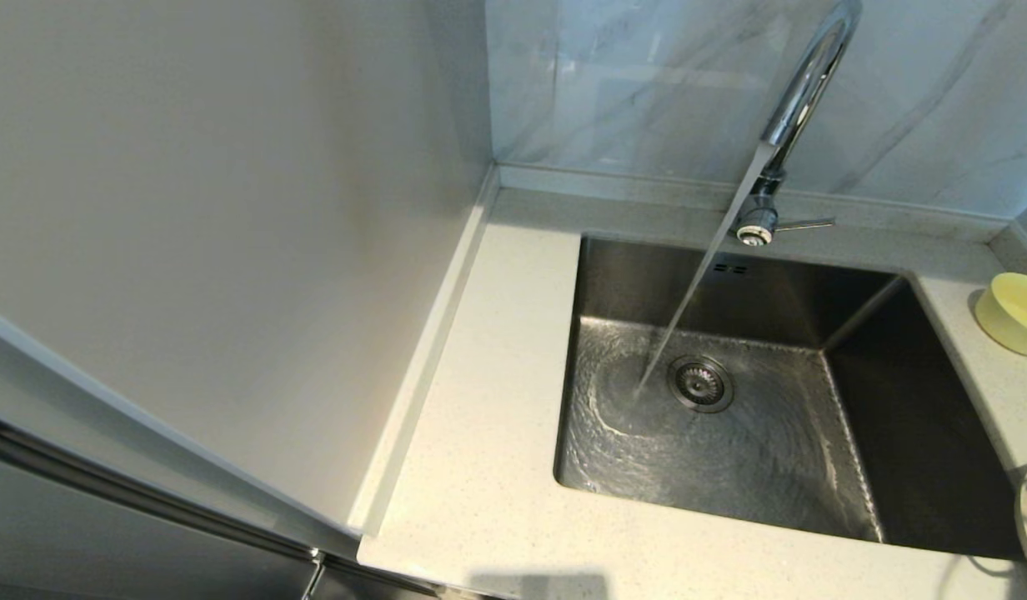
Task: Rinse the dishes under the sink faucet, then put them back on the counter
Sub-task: Pick up the chopsticks
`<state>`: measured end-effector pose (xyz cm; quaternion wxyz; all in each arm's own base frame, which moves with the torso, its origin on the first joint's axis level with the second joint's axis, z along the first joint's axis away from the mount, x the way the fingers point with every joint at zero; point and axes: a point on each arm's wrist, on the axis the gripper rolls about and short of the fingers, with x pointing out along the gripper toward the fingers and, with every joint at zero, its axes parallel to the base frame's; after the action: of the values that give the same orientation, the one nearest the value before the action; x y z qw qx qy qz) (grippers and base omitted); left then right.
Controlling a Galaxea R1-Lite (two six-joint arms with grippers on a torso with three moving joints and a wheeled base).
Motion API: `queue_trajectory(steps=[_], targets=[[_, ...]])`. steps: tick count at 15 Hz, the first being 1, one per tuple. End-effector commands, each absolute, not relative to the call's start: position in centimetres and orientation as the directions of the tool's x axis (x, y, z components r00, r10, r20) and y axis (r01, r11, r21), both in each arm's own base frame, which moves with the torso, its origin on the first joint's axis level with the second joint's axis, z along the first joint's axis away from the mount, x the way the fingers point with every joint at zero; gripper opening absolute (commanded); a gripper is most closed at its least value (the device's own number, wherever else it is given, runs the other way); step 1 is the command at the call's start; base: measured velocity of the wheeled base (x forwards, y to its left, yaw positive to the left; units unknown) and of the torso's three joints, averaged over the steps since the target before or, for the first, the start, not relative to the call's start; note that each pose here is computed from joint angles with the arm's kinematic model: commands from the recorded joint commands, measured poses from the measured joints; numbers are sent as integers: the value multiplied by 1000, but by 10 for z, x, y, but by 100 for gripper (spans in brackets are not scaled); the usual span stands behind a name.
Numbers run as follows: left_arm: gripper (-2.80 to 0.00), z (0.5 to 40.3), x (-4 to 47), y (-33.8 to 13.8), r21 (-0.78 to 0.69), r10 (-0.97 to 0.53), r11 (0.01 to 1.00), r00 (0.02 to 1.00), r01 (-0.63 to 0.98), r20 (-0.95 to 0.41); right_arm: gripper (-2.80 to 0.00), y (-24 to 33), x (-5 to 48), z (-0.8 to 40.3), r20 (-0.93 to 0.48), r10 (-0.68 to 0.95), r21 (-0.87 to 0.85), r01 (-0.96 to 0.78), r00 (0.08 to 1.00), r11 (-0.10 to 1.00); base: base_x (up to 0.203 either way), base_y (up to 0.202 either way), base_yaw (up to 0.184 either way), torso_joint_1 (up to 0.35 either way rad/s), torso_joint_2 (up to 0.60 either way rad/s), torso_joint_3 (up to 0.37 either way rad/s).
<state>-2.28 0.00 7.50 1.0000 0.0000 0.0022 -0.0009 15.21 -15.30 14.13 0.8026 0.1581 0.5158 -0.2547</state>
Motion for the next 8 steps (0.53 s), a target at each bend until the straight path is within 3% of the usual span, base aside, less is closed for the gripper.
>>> queue_trajectory(steps=[1, 8], targets=[[-280, 75, -23, 0, 0, -2, 1000, 1000, 2, -5, -280, -152, 151, 141, -909, -244, -8, 571, 337, 821, 0, 0, 0, 0, 0, 0], [-280, 75, -23, 0, 0, -2, 1000, 1000, 2, -5, -280, -142, 141, 165, -857, -319, -35, 573, 405, 819, 0, 0, 0, 0, 0, 0]])
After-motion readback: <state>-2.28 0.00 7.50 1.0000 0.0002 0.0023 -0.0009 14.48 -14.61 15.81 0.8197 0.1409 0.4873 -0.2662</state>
